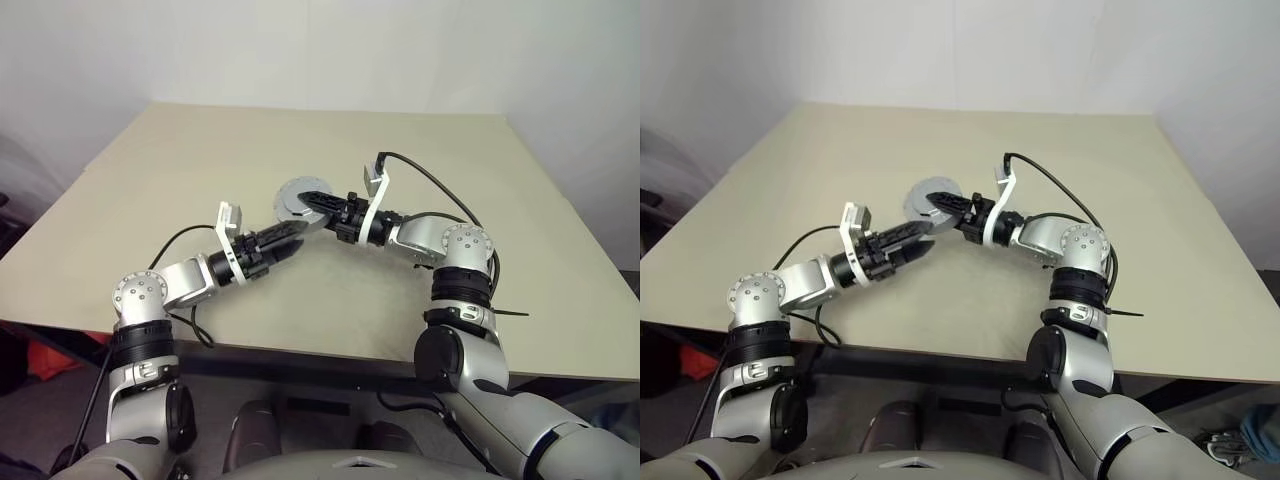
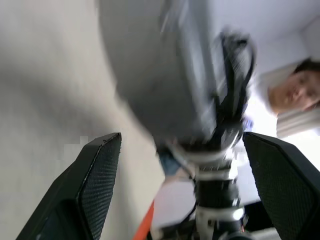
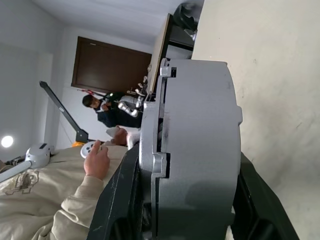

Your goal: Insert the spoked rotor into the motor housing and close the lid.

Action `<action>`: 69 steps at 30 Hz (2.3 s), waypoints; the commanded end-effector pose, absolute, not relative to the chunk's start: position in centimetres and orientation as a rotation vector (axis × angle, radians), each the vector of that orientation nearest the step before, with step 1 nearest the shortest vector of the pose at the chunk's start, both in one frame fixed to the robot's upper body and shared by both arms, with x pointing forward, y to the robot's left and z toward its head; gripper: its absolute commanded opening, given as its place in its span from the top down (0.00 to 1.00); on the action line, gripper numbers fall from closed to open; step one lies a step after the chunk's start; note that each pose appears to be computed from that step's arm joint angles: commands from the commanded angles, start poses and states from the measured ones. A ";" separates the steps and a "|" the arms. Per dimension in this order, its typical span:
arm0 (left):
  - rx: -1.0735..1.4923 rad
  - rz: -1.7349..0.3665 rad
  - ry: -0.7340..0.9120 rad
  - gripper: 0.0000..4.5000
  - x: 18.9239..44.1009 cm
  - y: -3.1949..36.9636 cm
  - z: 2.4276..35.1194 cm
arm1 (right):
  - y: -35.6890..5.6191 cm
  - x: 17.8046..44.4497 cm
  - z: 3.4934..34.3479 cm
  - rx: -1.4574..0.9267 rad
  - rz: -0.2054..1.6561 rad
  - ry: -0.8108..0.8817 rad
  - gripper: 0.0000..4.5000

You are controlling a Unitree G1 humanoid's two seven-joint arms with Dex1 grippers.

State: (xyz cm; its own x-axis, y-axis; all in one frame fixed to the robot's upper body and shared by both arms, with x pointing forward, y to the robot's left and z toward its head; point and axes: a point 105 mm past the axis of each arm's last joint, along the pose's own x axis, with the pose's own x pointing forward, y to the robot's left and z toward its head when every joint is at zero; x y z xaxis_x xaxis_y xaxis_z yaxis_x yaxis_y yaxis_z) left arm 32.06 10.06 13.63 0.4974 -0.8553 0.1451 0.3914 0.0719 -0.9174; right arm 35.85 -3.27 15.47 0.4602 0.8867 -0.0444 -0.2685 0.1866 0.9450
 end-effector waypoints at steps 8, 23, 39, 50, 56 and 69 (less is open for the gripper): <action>-1.261 -0.930 0.342 0.09 35.1 11.4 15.5 | -3.3 35.9 17.7 1.076 0.985 0.620 0.54; -1.291 -0.930 0.387 0.44 36.7 9.4 14.8 | -3.5 36.0 17.8 1.067 0.974 0.605 0.54; -1.285 -0.919 0.376 0.51 36.6 9.7 14.6 | -3.3 36.1 17.4 1.016 0.956 0.604 0.54; -1.299 -0.882 0.371 0.51 36.7 10.2 14.2 | -3.3 36.2 17.1 0.970 0.943 0.593 0.09; -1.290 -0.853 0.356 0.51 36.9 10.5 14.0 | -3.2 36.5 16.8 0.947 0.915 0.589 0.01; -1.281 -0.253 -0.028 0.51 40.1 23.0 12.7 | -4.7 38.5 14.6 0.891 0.736 0.570 0.01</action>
